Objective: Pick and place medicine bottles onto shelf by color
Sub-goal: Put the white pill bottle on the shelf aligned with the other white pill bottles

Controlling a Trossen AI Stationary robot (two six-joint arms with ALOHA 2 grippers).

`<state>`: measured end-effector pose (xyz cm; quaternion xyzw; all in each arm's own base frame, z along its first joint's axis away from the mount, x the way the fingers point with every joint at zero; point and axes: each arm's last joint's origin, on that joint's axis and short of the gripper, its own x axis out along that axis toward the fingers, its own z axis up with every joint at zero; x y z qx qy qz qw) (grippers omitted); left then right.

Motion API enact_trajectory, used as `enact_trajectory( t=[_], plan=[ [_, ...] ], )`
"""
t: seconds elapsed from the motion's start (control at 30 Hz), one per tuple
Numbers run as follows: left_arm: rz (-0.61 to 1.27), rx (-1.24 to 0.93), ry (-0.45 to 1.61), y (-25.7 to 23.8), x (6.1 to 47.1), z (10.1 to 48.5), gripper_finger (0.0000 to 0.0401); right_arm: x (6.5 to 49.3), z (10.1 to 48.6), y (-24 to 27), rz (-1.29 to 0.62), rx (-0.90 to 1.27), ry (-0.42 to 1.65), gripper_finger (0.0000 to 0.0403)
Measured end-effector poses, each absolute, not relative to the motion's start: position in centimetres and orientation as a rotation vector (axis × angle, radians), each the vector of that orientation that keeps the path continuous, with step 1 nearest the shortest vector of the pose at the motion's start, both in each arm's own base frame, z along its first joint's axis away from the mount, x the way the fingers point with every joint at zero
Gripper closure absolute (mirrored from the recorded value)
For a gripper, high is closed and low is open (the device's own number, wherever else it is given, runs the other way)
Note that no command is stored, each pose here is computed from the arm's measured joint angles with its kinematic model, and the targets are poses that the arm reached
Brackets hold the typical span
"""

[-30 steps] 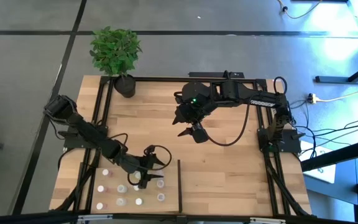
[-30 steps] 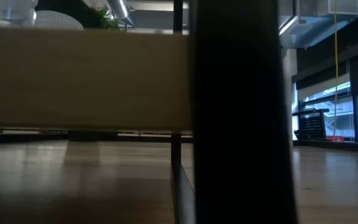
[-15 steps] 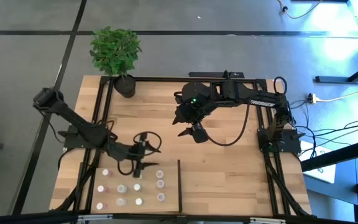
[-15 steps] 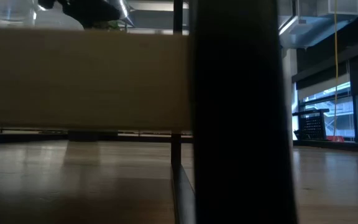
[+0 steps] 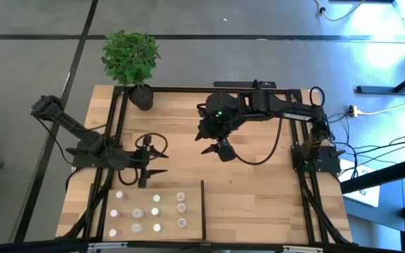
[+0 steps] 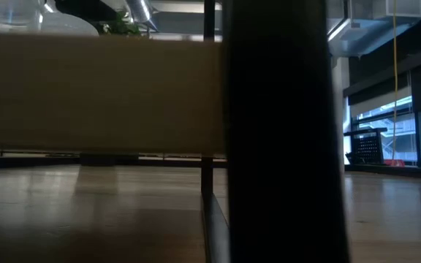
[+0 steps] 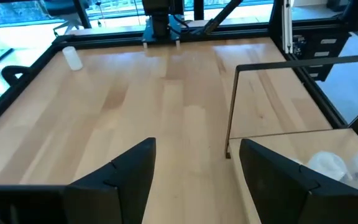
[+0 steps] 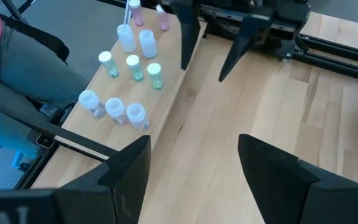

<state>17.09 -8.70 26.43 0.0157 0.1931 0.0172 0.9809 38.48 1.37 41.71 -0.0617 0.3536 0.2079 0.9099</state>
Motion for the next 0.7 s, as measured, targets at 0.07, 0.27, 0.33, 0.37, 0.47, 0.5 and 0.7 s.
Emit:
enact_trajectory(
  t=[0.07,0.27,0.33,0.37,0.47,0.5,0.7],
  plan=[
    [0.035,0.029,0.384,-8.5,16.8,26.6,0.0176,38.6,41.8,1.4,0.427,-0.13,0.715,0.0159],
    [0.098,0.051,0.382,-7.9,16.1,26.8,0.0176,38.9,42.1,1.4,0.423,-0.139,0.671,0.0159],
    [0.128,0.063,0.377,-7.8,16.0,26.9,0.0176,38.9,42.1,1.4,0.421,-0.135,0.67,0.0159],
    [0.141,0.067,0.377,-7.7,16.0,26.9,0.0176,38.9,42.1,1.4,0.419,-0.127,0.672,0.0159],
    [0.159,0.07,0.372,-7.6,15.9,26.9,0.0176,38.9,42.1,1.4,0.412,-0.109,0.68,0.0159],
    [0.159,0.073,0.375,-7.6,15.9,26.9,0.0176,38.8,42.0,1.2,0.406,-0.109,0.695,0.0159],
    [0.159,0.073,0.376,-7.6,15.9,26.9,0.0176,37.6,40.7,-0.9,0.079,-0.205,0.925,0.0159]
  ],
)
